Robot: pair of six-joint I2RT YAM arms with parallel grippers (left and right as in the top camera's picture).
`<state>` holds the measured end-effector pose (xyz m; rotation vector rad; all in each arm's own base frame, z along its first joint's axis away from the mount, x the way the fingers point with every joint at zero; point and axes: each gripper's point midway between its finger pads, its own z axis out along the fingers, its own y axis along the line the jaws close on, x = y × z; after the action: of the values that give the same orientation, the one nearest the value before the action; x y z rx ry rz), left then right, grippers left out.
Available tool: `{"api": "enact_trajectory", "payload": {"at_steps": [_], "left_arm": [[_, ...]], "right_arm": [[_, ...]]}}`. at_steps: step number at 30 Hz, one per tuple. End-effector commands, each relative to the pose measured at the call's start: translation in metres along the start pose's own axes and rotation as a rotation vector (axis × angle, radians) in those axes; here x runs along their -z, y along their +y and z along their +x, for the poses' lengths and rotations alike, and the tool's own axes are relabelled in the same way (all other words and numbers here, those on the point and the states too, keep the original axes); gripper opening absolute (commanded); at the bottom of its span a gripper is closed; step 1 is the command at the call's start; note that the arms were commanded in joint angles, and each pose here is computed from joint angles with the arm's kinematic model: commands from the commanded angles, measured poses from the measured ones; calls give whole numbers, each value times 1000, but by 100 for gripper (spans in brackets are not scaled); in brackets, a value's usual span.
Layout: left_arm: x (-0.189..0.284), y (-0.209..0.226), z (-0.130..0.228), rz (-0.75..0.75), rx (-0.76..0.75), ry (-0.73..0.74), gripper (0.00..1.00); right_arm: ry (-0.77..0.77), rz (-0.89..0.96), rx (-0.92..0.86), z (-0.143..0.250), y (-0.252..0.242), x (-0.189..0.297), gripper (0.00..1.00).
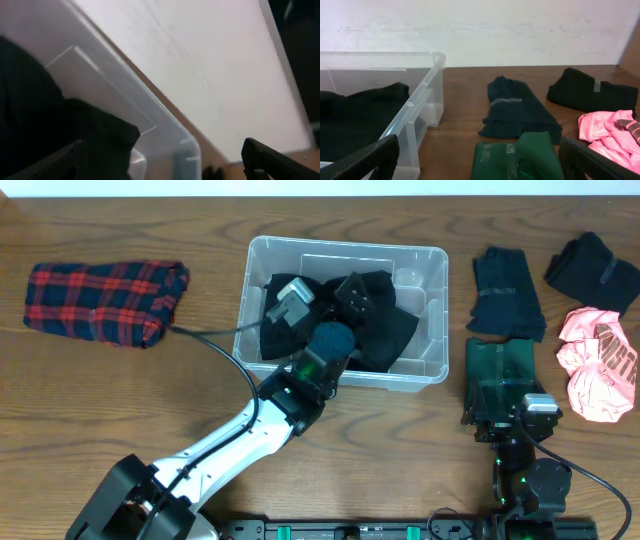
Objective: Pack container
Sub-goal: 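Carry the black garment with the left gripper into the clear bin and release, then move the left gripper back to the red plaid shirt and grasp it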
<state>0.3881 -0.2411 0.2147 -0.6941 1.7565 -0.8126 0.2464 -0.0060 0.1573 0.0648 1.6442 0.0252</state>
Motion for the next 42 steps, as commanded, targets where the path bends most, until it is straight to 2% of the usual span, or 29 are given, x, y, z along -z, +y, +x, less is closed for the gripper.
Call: {"api": "enact_trajectory", "payload": {"at_steps": [1, 8, 11, 15, 22, 24, 29, 35, 42], "left_arm": [[5, -35, -23, 50, -243, -17, 98], [20, -23, -69, -120, -637, 45, 98], [32, -2, -100, -216, -701, 62, 98], [52, 38, -146, -349, -682, 62, 98], [72, 111, -216, -559, -554, 29, 98], [78, 137, -234, -631, -455, -6, 98], [98, 209, -266, -791, -85, -81, 98], [89, 273, -283, -810, 100, -48, 98], [56, 337, -267, -839, 186, 40, 98]], "right_arm": [[1, -16, 12, 1, 3, 0, 99], [1, -15, 12, 1, 3, 0, 99], [1, -15, 12, 1, 3, 0, 99], [1, -15, 12, 1, 3, 0, 99], [1, -15, 12, 1, 3, 0, 99], [1, -15, 12, 1, 3, 0, 99], [1, -15, 12, 1, 3, 0, 99], [1, -15, 12, 1, 3, 0, 99], [1, -15, 12, 1, 3, 0, 99]]}}
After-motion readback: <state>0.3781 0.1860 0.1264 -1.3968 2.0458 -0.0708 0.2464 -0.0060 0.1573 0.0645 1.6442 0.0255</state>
